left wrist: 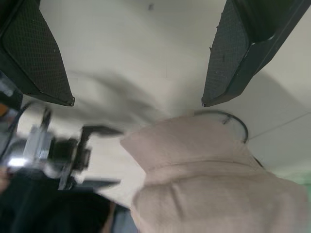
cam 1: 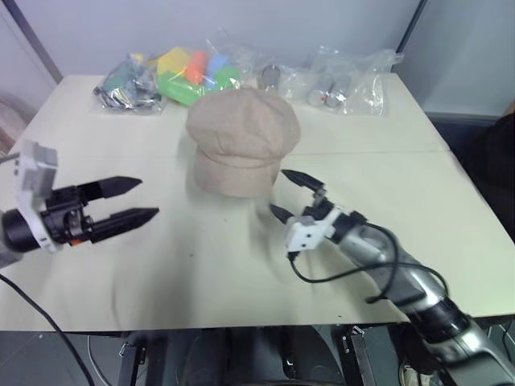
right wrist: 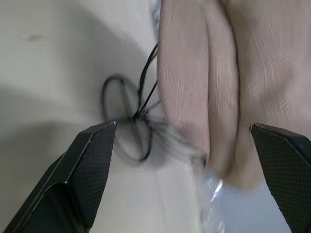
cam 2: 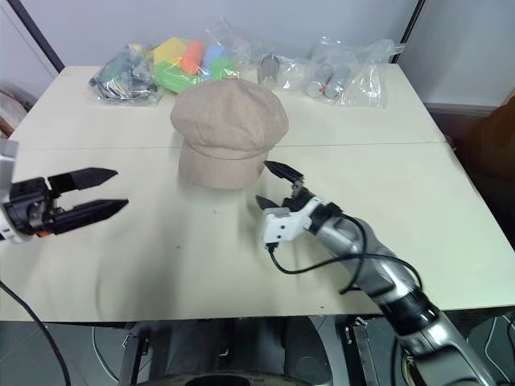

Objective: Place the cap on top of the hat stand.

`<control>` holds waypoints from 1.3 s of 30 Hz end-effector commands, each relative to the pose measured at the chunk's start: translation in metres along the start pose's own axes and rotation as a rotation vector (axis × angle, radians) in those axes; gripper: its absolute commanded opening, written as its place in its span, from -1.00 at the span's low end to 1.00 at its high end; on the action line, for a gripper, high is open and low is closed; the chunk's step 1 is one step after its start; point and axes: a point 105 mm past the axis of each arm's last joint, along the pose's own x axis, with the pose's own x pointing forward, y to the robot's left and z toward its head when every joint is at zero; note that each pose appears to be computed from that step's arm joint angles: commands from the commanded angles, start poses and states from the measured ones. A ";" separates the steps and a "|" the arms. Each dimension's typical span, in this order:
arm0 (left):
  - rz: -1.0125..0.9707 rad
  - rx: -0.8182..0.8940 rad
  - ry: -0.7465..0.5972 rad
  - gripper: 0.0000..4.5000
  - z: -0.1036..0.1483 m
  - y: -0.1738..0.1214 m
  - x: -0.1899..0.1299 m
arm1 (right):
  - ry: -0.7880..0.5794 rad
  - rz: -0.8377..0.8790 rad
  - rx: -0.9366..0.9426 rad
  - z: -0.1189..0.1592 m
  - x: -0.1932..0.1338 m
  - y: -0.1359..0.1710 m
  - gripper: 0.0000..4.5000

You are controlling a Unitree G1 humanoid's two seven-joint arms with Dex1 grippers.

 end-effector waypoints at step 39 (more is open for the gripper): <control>-0.026 0.085 -0.021 1.00 0.021 0.006 0.012 | -0.150 0.036 0.022 -0.032 -0.008 0.005 0.97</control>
